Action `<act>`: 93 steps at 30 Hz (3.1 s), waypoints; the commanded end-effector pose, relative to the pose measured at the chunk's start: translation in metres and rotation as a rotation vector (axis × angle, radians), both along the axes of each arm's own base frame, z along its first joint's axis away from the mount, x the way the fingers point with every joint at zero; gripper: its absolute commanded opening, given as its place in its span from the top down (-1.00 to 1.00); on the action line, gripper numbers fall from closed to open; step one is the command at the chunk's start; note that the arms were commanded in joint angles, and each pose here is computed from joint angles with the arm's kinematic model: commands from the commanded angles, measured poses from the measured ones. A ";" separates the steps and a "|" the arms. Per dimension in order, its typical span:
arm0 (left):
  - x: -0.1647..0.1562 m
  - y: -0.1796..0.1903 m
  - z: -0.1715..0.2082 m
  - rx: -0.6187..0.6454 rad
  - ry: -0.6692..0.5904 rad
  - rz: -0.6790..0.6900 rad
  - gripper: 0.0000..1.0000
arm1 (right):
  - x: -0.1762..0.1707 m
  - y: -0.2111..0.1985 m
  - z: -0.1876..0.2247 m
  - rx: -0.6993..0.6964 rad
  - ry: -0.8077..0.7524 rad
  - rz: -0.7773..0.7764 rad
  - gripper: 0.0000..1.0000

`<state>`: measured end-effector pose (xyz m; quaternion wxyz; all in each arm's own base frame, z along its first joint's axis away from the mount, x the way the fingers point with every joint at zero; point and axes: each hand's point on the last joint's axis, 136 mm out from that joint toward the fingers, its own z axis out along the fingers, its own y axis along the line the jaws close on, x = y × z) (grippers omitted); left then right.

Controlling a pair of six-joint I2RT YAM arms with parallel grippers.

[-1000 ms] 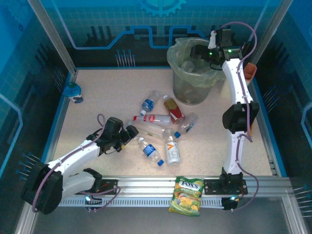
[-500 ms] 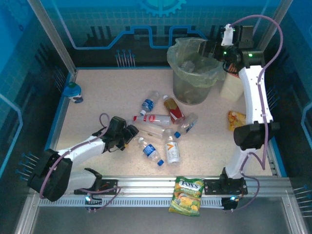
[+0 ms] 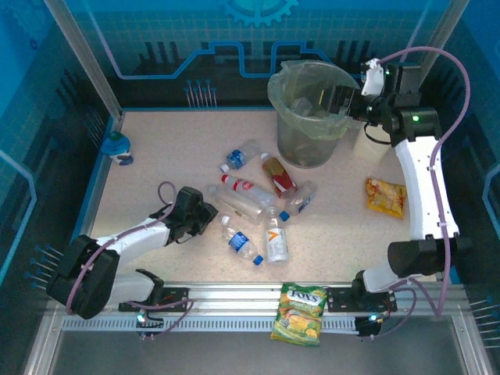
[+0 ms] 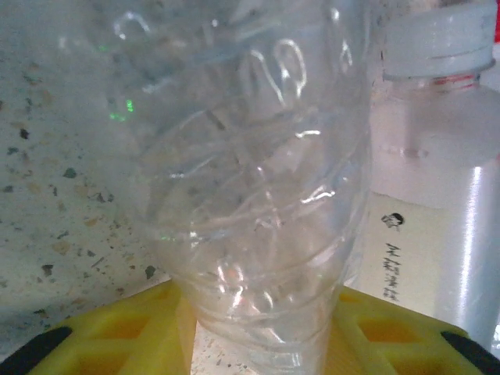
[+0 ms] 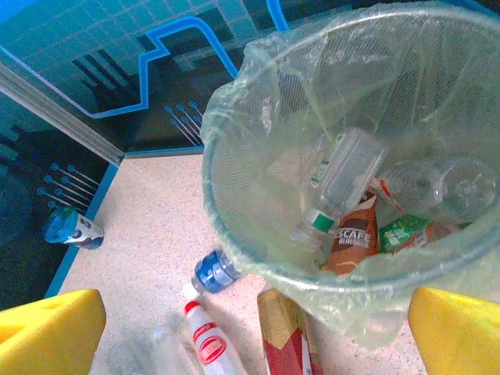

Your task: Put the plastic bottles in the bin

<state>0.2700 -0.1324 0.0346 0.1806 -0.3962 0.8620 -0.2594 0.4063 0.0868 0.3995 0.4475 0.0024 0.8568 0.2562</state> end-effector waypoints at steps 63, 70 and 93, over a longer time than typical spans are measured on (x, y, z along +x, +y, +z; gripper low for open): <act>0.011 -0.120 0.258 -0.240 -0.897 -0.920 -0.01 | -0.069 0.250 -0.079 0.194 0.278 0.809 -0.14; 0.005 -0.113 0.255 -0.211 -0.891 -0.902 -0.44 | -0.047 0.222 -0.047 0.191 0.179 0.725 -0.09; 0.004 -0.079 0.185 -0.101 -0.635 -0.695 -0.58 | 0.130 0.003 0.042 0.168 -0.249 -0.017 0.12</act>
